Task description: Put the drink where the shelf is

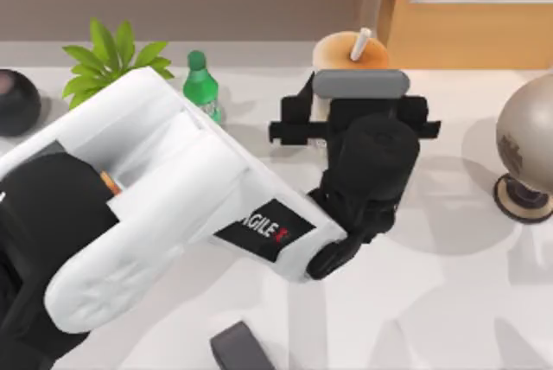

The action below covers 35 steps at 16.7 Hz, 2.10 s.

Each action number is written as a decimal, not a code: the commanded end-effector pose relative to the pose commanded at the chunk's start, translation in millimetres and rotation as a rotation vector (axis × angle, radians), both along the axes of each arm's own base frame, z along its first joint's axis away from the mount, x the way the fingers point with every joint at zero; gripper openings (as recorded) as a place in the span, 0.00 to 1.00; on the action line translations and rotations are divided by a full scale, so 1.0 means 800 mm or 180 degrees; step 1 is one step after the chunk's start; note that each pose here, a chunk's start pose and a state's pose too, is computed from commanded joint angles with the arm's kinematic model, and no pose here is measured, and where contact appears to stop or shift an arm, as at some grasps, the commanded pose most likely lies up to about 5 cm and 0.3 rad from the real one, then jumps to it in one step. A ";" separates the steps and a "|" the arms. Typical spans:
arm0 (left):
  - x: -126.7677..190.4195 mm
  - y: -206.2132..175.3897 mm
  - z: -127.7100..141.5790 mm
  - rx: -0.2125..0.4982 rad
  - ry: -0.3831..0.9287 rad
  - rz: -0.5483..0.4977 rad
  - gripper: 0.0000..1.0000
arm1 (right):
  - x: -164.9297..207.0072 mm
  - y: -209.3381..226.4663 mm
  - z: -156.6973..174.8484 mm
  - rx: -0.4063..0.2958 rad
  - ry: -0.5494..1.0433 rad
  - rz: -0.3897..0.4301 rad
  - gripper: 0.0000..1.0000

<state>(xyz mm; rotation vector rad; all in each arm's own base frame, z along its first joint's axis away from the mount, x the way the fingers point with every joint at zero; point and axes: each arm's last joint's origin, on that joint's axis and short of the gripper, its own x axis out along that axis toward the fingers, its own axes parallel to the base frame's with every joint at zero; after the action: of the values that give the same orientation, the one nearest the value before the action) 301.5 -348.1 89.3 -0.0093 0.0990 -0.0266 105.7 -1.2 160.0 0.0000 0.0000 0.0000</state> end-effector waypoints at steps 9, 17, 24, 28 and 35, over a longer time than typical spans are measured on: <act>-0.001 -0.001 0.013 0.0001 -0.0003 -0.0010 0.00 | 0.000 0.000 0.000 0.0000 0.0000 0.0000 1.00; -0.007 -0.009 0.049 0.0020 -0.0010 -0.0296 0.00 | 0.000 0.000 0.000 0.0000 0.0000 0.0000 1.00; 0.006 0.027 0.137 0.0108 0.0051 -0.0755 0.00 | 0.000 0.000 0.000 0.0000 0.0000 0.0000 1.00; 0.018 0.056 0.175 0.0092 0.0081 -0.0877 0.00 | 0.000 0.000 0.000 0.0000 0.0000 0.0000 1.00; 0.054 0.109 0.202 0.0169 0.0275 -0.0817 0.00 | 0.000 0.000 0.000 0.0000 0.0000 0.0000 1.00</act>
<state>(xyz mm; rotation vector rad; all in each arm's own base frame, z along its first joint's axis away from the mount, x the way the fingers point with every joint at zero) 345.1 -260.8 250.8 0.0555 0.1868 -0.2802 105.7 -1.2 160.0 0.0000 0.0000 0.0000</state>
